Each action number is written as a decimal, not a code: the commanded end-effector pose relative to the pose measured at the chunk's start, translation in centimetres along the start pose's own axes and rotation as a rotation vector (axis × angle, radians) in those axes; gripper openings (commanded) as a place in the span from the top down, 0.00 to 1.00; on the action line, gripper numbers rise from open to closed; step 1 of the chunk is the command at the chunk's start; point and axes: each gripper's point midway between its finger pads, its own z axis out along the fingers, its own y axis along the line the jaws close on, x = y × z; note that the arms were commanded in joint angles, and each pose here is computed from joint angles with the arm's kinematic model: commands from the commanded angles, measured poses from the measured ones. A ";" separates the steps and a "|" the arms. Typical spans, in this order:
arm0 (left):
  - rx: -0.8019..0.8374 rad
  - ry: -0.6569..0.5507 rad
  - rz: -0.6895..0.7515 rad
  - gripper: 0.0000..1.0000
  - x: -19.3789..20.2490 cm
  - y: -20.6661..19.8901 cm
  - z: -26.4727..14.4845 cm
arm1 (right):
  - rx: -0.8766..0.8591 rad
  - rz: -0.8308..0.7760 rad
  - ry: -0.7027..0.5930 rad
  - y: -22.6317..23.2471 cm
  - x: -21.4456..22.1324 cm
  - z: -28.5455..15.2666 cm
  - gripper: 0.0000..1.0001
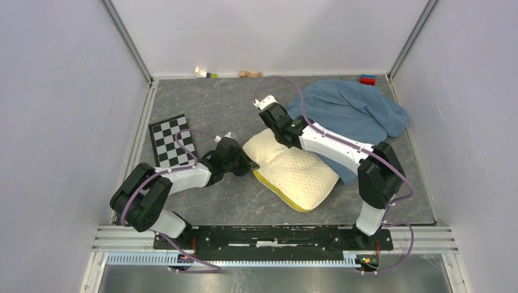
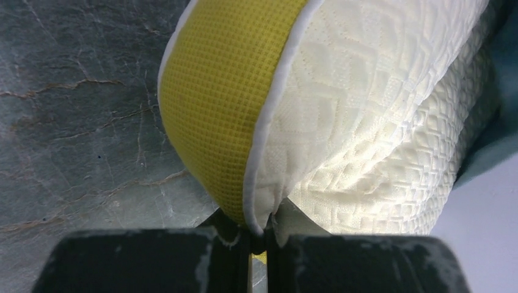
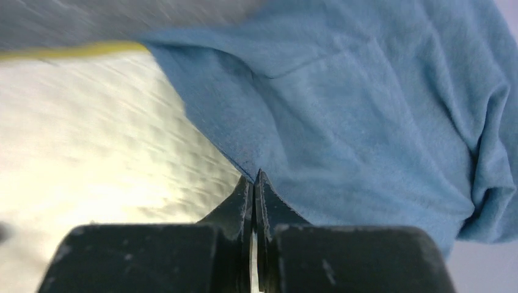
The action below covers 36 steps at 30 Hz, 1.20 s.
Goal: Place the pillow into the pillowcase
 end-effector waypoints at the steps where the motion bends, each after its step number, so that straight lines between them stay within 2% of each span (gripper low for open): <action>1: 0.060 -0.027 0.125 0.98 -1.0 -2.9 -0.7 | -0.215 0.175 -0.234 3.8 -10.4 -8.8 1.00; 3: 0.126 -0.052 0.186 0.98 -1.2 -6.0 -1.5 | -0.284 0.211 -0.322 6.7 -13.3 -12.9 1.00; 5: 0.140 -0.076 0.212 0.97 -1.4 -7.6 -2.1 | -0.315 0.228 -0.338 8.9 -14.1 -14.1 1.00; 8: 0.111 -0.103 0.126 0.98 -3.0 -6.8 -2.1 | -0.283 0.253 -0.294 9.2 -12.4 -11.4 1.00; 12: 0.027 -0.110 -0.039 0.98 -5.2 -3.3 -0.7 | -0.321 0.295 -0.260 8.7 -9.8 -8.0 1.00; 13: 0.001 -0.119 -0.068 0.98 -5.6 -2.4 -0.4 | -0.302 0.296 -0.249 8.0 -9.2 -7.8 0.96; 16: -0.024 -0.100 -0.153 0.98 -6.2 -0.4 0.5 | -0.245 0.298 -0.265 5.3 -8.2 -8.9 0.61; 18: -0.042 -0.107 -0.171 0.98 -6.8 0.4 0.7 | -0.205 0.291 -0.280 3.4 -7.2 -10.0 0.43; 19: -0.053 -0.111 -0.176 0.98 -7.2 0.7 0.6 | -0.167 0.291 -0.280 2.2 -6.4 -10.4 0.35; 21: -0.071 -0.113 -0.173 0.98 -7.9 0.9 0.4 | -0.096 0.290 -0.261 -0.1 -3.7 -10.7 0.26; 24: -0.090 -0.122 -0.152 0.98 -8.5 0.5 -0.1 | -0.046 0.307 -0.195 -2.1 1.5 -9.3 0.25; 27: -0.111 -0.121 -0.124 0.97 -8.9 0.4 -0.5 | -0.027 0.327 -0.137 -3.2 6.5 -7.3 0.31; 29: -0.116 -0.115 -0.097 0.95 -9.0 0.2 -0.5 | -0.018 0.329 -0.126 -3.6 8.2 -6.6 0.34; 33: -0.101 -0.069 -0.038 0.85 -8.8 -0.5 -0.2 | -0.081 0.316 -0.159 -2.6 8.0 -5.3 0.33; 36: -0.097 0.006 0.037 0.79 -8.6 -1.2 0.6 | -0.022 0.277 -0.096 -2.9 8.7 -4.0 0.34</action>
